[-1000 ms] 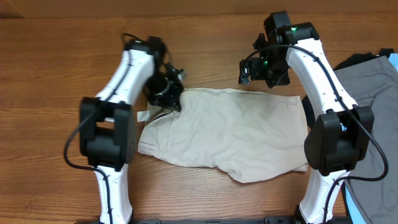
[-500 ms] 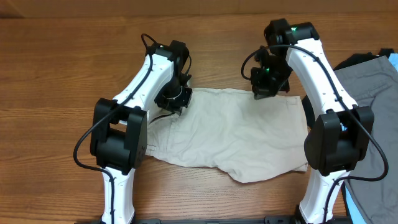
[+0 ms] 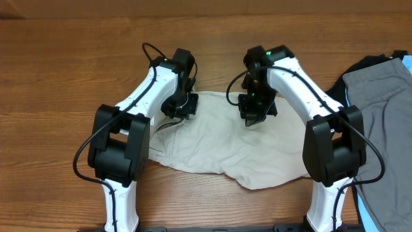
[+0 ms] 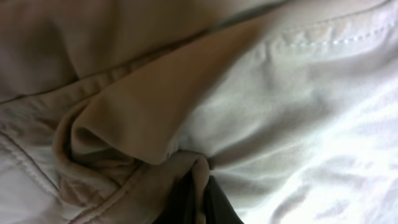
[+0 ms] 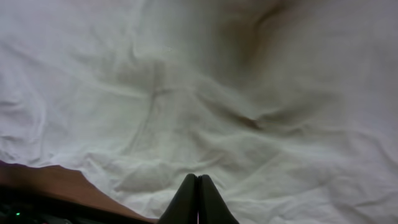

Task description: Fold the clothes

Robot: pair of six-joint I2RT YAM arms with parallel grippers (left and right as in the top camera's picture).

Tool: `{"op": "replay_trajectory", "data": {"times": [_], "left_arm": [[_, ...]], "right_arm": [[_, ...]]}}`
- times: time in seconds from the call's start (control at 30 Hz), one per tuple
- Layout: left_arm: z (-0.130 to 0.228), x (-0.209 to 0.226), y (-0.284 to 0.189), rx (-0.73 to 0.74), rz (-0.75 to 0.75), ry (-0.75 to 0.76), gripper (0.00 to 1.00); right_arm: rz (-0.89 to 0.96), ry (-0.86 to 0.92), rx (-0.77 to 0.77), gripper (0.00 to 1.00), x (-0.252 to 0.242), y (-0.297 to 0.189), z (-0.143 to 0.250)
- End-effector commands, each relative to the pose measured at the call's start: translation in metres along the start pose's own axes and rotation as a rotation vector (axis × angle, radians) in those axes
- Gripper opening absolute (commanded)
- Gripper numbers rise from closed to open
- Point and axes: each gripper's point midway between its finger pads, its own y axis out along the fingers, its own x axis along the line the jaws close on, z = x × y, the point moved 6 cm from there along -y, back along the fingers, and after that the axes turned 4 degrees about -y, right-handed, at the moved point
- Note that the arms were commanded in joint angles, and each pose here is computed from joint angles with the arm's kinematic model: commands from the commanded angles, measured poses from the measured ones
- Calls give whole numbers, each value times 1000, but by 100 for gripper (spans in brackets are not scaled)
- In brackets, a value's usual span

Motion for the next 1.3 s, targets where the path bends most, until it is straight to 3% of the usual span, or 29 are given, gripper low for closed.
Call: {"op": "replay_trajectory", "data": {"times": [0.0, 0.3, 0.33, 0.37, 0.47, 0.6, 0.7, 0.87, 0.9, 0.97, 1.1, 1.27], "left_arm": [[10, 47, 37, 59, -147, -127, 4], [-16, 90, 44, -82, -132, -140, 4], [-20, 96, 44, -110, -149, -139, 4], [-26, 101, 44, -141, -159, -116, 4], [-33, 105, 42, -170, -159, -76, 4], [-36, 105, 41, -180, -161, -39, 5], [-40, 104, 36, -196, -158, -39, 6], [-40, 103, 36, -193, -155, -39, 11], [-40, 103, 36, -192, -156, -39, 13], [-39, 103, 36, -191, -156, -39, 14], [-40, 103, 36, -192, -156, -39, 16], [-40, 103, 36, -192, -156, -39, 19]], "right_arm": [[10, 18, -14, 4, -6, 18, -2], [38, -23, -172, 4, -14, 41, -29], [33, -29, -197, 6, -13, 40, -34], [24, -40, -237, 16, -11, 39, -41], [14, -53, -288, 25, -8, 36, -50], [10, -55, -332, 25, -9, 31, -58], [-2, -26, -394, 25, -17, 0, -73], [-14, 20, -511, 28, -58, -68, -90], [-28, -13, -542, 42, -77, -82, -93], [-22, -47, -559, 52, -100, -89, -93], [-49, -131, -608, 54, -148, -101, -90], [-129, -277, -685, 59, -167, -112, -86]]}}
